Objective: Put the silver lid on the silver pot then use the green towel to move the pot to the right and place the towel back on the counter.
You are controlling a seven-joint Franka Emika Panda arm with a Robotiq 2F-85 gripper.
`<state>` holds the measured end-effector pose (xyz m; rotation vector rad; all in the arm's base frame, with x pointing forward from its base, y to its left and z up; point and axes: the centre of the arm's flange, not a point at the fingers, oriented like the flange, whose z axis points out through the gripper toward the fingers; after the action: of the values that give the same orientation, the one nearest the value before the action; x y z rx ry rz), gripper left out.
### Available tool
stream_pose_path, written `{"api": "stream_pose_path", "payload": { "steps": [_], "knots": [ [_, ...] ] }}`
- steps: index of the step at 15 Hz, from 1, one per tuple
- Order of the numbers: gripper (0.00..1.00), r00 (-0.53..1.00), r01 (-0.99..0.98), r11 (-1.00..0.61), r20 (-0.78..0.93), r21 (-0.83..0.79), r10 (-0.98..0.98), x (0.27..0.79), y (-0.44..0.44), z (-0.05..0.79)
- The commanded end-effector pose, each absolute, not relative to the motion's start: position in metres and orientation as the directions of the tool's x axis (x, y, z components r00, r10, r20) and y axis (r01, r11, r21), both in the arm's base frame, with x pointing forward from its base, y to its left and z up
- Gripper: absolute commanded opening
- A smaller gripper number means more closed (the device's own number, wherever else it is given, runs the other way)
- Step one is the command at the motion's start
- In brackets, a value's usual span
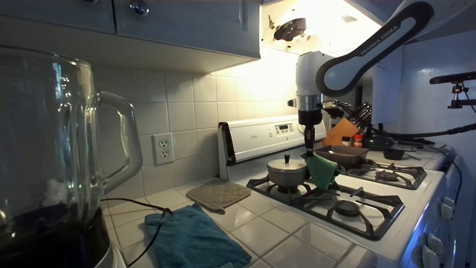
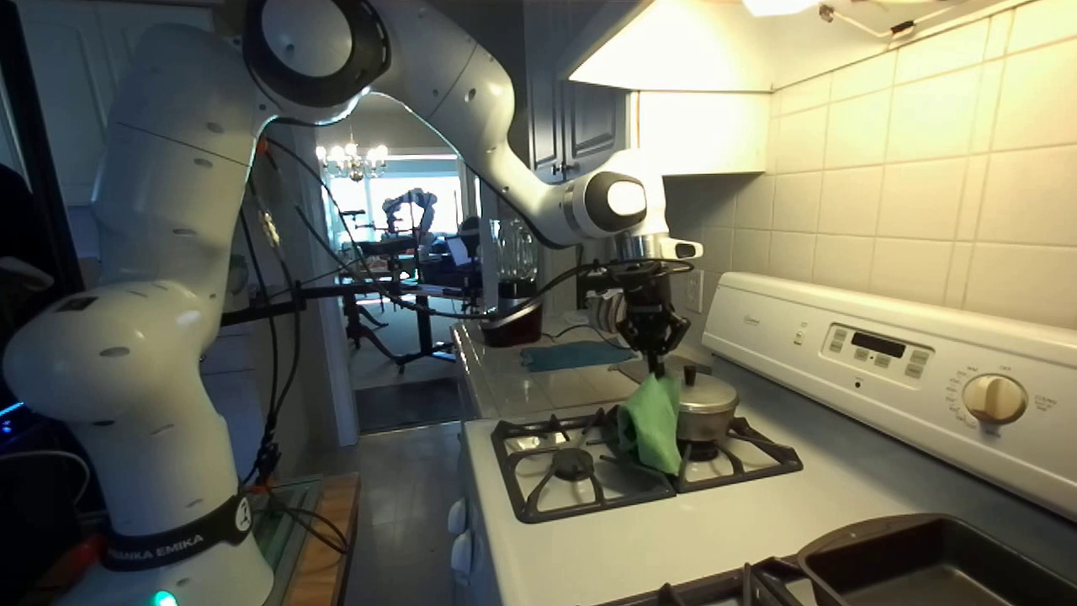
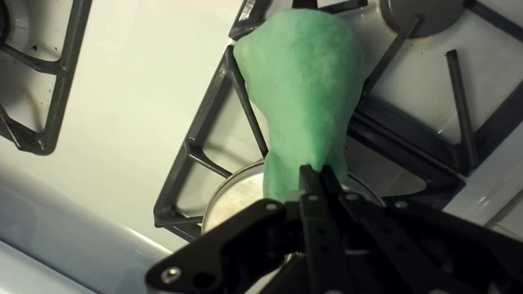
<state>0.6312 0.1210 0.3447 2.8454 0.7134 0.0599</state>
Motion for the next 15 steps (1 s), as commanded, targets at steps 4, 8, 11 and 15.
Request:
{"api": "stream_pose_path", "payload": {
  "steps": [4,8,11,15],
  "knots": [
    [0.01,0.833,0.519,-0.800,0.031,0.301,0.552,0.589,0.180,0.389],
    [0.01,0.766,0.600,-0.749,0.068,0.280,0.639,0.566,0.233,0.404],
    [0.01,0.708,0.667,-0.702,0.084,0.249,0.702,0.546,0.274,0.406],
    [0.01,0.615,0.750,-0.619,0.101,0.231,0.782,0.525,0.329,0.398]
  ]
}}
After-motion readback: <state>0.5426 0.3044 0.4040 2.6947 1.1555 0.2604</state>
